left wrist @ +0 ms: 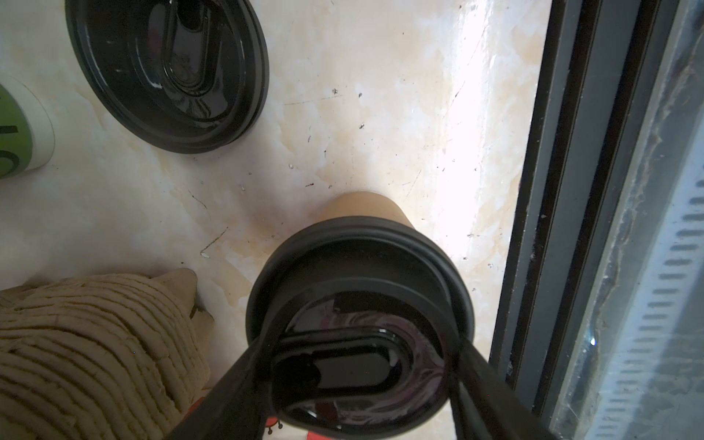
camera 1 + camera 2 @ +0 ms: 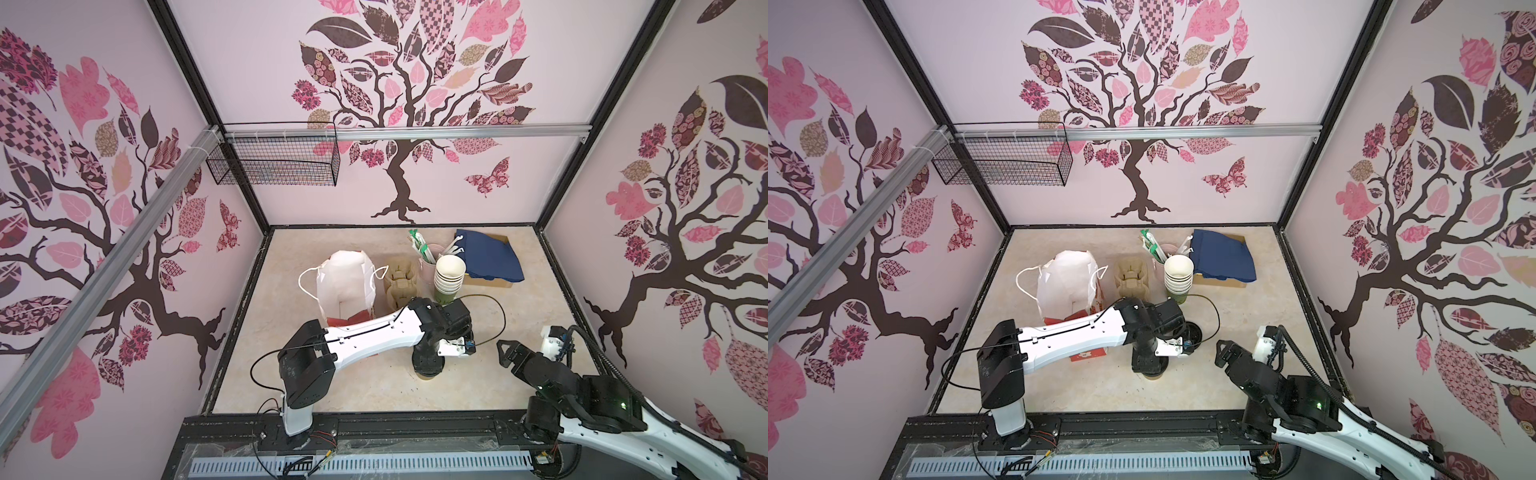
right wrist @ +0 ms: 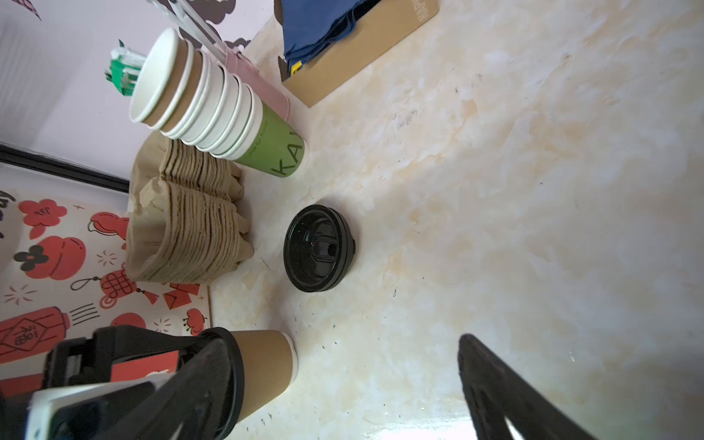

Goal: Pack a coffee takeout order
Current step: Close the lid on the coffee cup.

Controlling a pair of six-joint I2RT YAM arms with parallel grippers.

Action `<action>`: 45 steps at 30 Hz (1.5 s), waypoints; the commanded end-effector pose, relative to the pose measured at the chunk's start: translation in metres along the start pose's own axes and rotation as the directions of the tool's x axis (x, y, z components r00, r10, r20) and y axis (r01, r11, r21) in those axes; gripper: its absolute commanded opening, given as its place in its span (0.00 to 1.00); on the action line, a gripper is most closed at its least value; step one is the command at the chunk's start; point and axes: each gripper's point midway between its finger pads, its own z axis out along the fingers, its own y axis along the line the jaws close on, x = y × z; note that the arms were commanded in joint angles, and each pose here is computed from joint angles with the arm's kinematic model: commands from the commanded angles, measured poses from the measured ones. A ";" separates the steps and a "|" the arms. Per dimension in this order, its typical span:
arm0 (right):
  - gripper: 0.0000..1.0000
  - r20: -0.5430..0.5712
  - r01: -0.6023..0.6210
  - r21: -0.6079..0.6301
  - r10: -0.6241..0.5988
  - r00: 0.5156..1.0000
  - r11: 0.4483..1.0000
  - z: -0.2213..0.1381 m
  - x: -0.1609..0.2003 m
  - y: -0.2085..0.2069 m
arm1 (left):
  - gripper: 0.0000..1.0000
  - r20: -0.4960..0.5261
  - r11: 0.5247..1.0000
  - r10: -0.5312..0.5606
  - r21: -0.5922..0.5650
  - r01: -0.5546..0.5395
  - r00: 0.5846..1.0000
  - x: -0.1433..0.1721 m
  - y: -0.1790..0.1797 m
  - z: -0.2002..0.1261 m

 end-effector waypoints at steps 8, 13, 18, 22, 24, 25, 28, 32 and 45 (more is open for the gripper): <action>0.94 -0.005 -0.014 -0.033 0.014 1.000 0.999 -0.005 -0.003 0.010 | 0.80 0.051 0.999 -0.027 -0.016 0.028 0.998 -0.009 0.004 0.004; 0.93 -0.010 -0.012 -0.036 0.011 1.000 0.999 -0.006 -0.004 0.010 | 0.79 0.068 0.999 -0.028 -0.025 0.030 0.997 -0.011 0.005 -0.002; 0.93 -0.019 -0.003 -0.044 0.002 1.000 0.999 -0.005 -0.002 0.014 | 0.79 0.083 1.000 -0.026 -0.014 0.028 0.996 -0.011 0.002 -0.009; 0.93 -0.026 0.012 -0.047 -0.013 1.000 0.999 -0.005 0.000 0.017 | 0.79 0.094 0.999 -0.029 -0.019 0.031 0.995 -0.012 0.003 -0.013; 0.93 -0.027 0.021 -0.042 -0.022 0.999 0.999 -0.004 0.000 0.018 | 0.79 0.101 0.999 -0.032 -0.021 0.035 0.994 -0.013 0.003 -0.015; 0.93 -0.028 0.026 -0.042 -0.027 0.999 0.999 -0.005 0.000 0.019 | 0.79 0.104 0.999 -0.031 -0.019 0.034 0.994 -0.014 0.002 -0.016; 0.93 -0.030 0.037 -0.043 -0.038 0.999 0.998 -0.004 0.000 0.022 | 0.78 0.109 0.999 -0.037 -0.014 0.038 0.993 -0.013 0.001 -0.017; 0.93 -0.031 0.041 -0.047 -0.042 0.999 0.998 -0.003 0.001 0.023 | 0.76 0.087 0.999 -0.036 -0.007 0.037 0.996 -0.008 -0.001 -0.010; 0.82 -0.197 0.014 -0.125 -0.039 0.980 0.992 0.017 0.048 0.042 | 0.73 0.110 0.998 -0.058 -0.010 0.059 0.992 -0.005 -0.003 -0.007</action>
